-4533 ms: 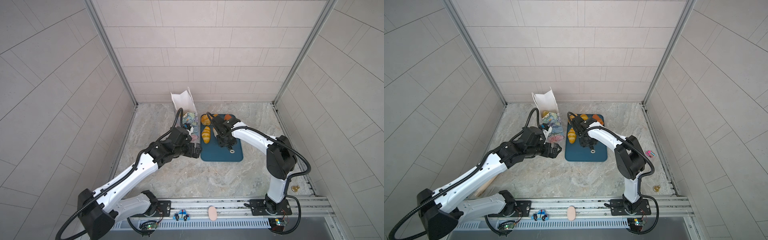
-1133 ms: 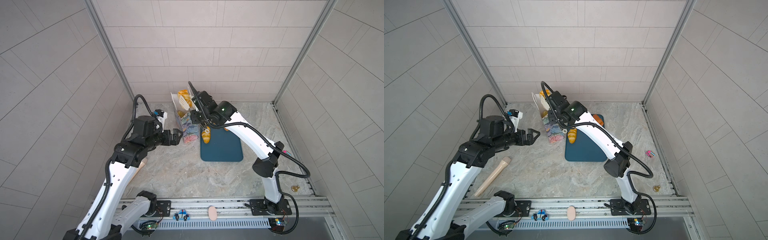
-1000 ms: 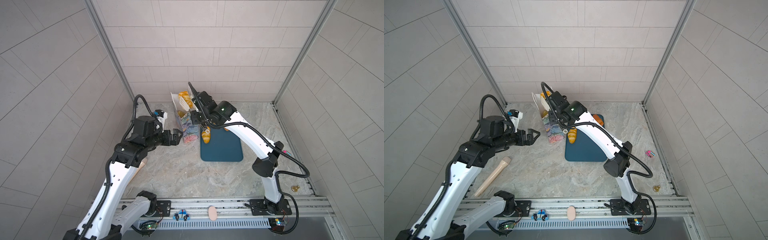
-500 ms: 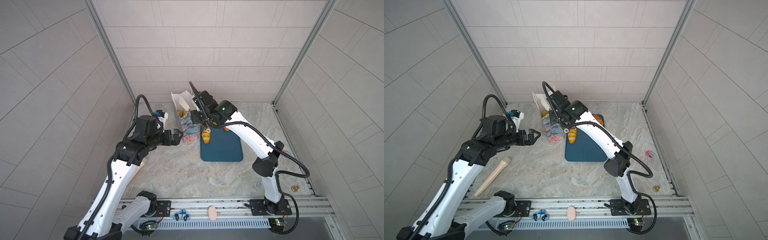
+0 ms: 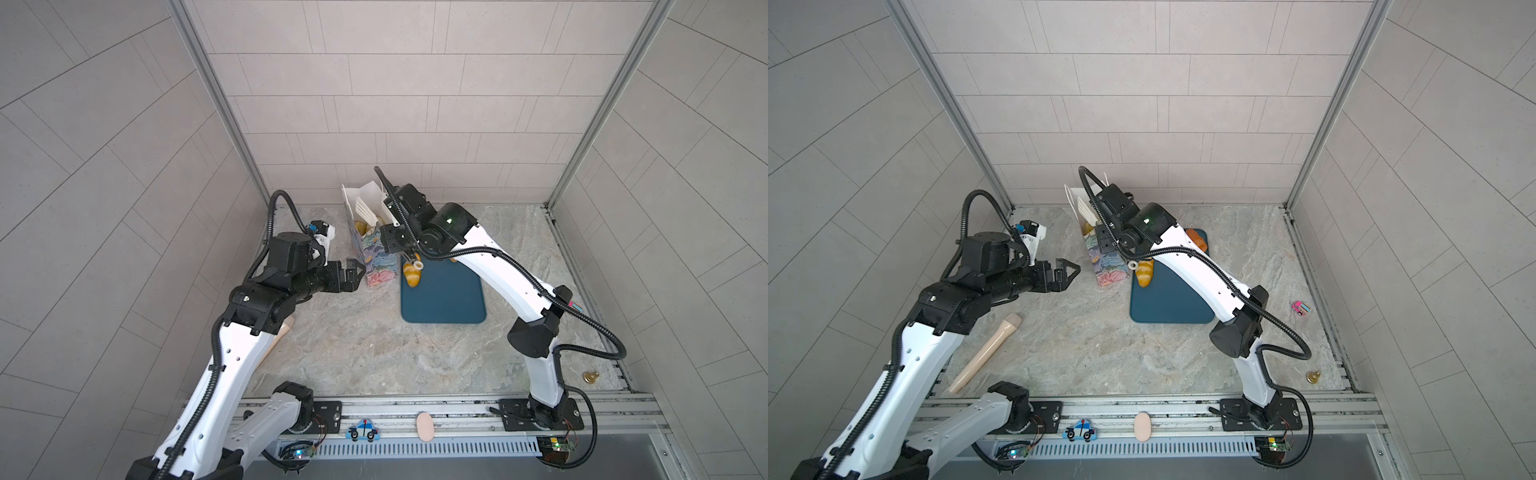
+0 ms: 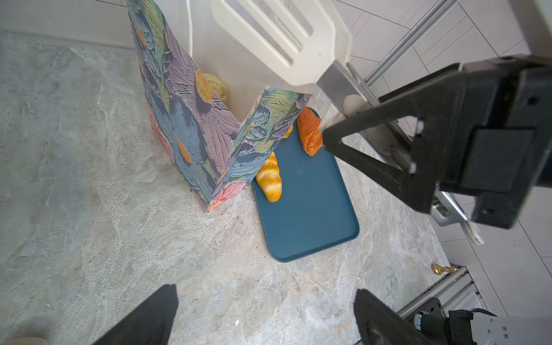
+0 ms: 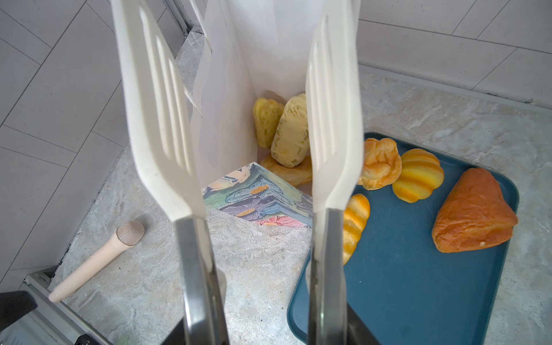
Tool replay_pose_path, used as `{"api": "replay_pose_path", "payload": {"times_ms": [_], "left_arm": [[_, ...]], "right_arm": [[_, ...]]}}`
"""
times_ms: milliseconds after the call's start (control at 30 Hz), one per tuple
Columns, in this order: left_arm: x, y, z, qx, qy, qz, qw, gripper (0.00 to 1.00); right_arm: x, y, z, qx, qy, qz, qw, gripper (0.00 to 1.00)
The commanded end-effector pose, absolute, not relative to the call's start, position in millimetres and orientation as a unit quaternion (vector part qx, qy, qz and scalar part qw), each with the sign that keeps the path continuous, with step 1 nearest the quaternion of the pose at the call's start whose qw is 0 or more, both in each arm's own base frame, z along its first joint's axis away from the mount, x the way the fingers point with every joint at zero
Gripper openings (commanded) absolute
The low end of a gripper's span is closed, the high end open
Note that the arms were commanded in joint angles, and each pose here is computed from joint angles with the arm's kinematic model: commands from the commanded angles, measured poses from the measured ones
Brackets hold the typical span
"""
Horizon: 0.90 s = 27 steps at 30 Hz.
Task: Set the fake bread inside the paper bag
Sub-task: 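Lower the twisted pastry into the bag and open the tongs, then move the open tongs back over the tray with the right gripper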
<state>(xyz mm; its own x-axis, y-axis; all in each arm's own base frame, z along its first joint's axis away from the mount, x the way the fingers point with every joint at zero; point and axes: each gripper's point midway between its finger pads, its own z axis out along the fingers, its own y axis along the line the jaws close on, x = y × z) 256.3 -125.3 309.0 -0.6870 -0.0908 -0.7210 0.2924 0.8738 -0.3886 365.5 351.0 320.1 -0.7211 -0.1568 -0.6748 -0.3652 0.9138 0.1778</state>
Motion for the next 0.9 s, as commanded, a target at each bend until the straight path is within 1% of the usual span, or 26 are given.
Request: {"api": "replay_pose_path", "payload": {"times_ms": [0, 233, 433, 567, 867], "left_arm": [[251, -125, 313, 0.057, 0.883, -0.244, 0.398, 1.00], [247, -128, 314, 0.062, 0.881, -0.243, 0.401, 1.00], [244, -135, 311, 0.071, 0.882, -0.243, 0.397, 1.00], [241, -143, 309, 0.079, 0.881, -0.246, 0.395, 1.00], [236, -167, 298, 0.108, 0.883, -0.244, 0.386, 1.00]], "right_arm": [[353, 332, 370, -0.133, 0.895, 0.162, 0.393, 0.58], [343, 319, 376, -0.125, 0.895, 0.153, 0.399, 0.58], [333, 298, 370, -0.110, 0.900, 0.133, 0.401, 0.58], [326, 278, 359, -0.097, 0.904, 0.110, 0.402, 0.58], [305, 234, 312, -0.053, 0.918, 0.064, 0.389, 0.58]]}}
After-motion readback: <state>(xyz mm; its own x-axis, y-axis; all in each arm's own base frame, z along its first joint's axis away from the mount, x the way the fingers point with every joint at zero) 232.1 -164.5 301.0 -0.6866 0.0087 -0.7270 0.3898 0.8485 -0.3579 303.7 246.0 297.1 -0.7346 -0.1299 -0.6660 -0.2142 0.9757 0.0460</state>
